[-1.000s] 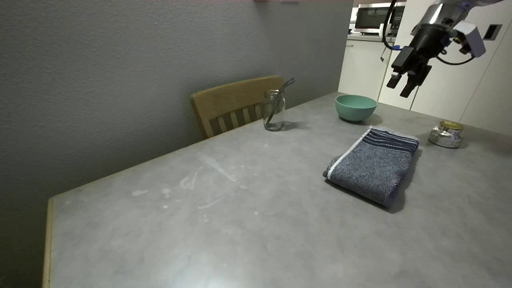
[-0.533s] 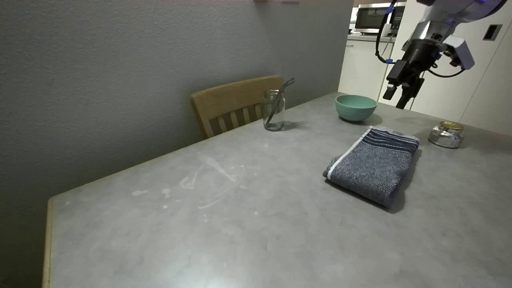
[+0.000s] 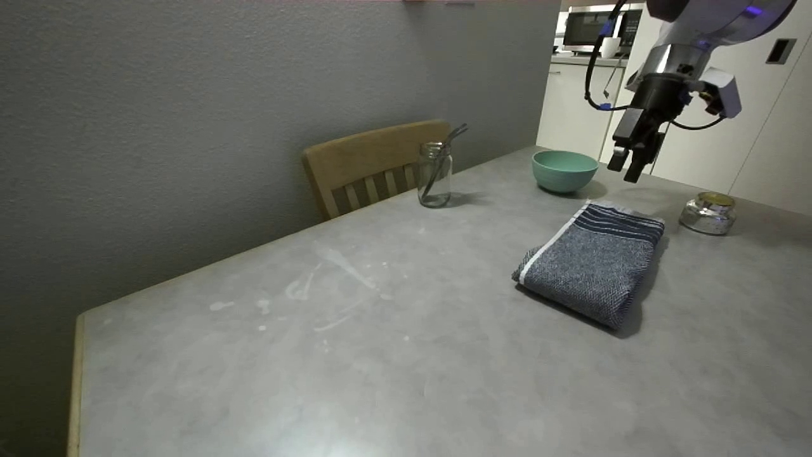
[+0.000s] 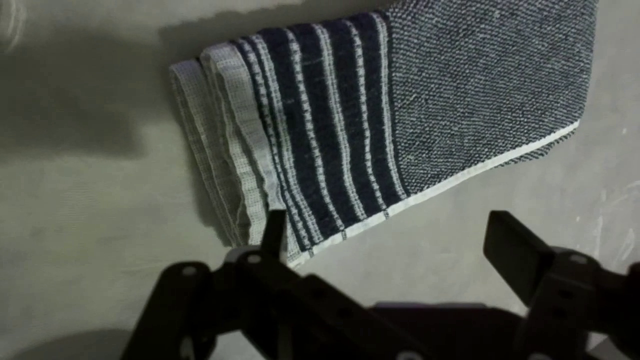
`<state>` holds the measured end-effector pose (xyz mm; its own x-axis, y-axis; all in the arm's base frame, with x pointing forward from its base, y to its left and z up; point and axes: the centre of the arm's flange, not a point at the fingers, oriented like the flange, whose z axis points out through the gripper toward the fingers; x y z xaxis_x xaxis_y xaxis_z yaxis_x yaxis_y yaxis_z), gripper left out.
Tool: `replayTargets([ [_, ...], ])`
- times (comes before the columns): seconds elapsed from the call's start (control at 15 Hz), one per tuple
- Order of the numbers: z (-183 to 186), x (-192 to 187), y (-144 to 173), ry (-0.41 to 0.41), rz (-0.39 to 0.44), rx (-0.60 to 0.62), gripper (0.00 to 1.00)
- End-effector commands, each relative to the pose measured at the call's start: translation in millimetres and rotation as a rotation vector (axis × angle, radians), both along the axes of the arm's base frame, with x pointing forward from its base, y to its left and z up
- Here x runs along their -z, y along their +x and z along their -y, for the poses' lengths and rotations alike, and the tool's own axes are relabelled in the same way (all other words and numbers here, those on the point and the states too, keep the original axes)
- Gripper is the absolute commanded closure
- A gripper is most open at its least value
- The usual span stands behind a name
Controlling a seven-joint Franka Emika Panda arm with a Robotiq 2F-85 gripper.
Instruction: Unfold the towel once from right to left
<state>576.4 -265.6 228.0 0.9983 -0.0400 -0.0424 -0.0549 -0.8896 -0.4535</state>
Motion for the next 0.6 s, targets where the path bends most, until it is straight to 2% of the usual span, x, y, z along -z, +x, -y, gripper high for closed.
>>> replayTargets([
  [0.0, 9, 7, 1, 0.047, 0.022, -0.128, 0.00],
  [0.27, 12, 20, 4, 0.184, 0.077, -0.282, 0.00],
  [0.33, 13, 25, 6, 0.191, 0.072, -0.302, 0.00],
  [0.4, 16, 30, 7, 0.173, 0.053, -0.301, 0.00],
  [0.53, 24, 42, 12, 0.066, -0.006, -0.272, 0.00],
])
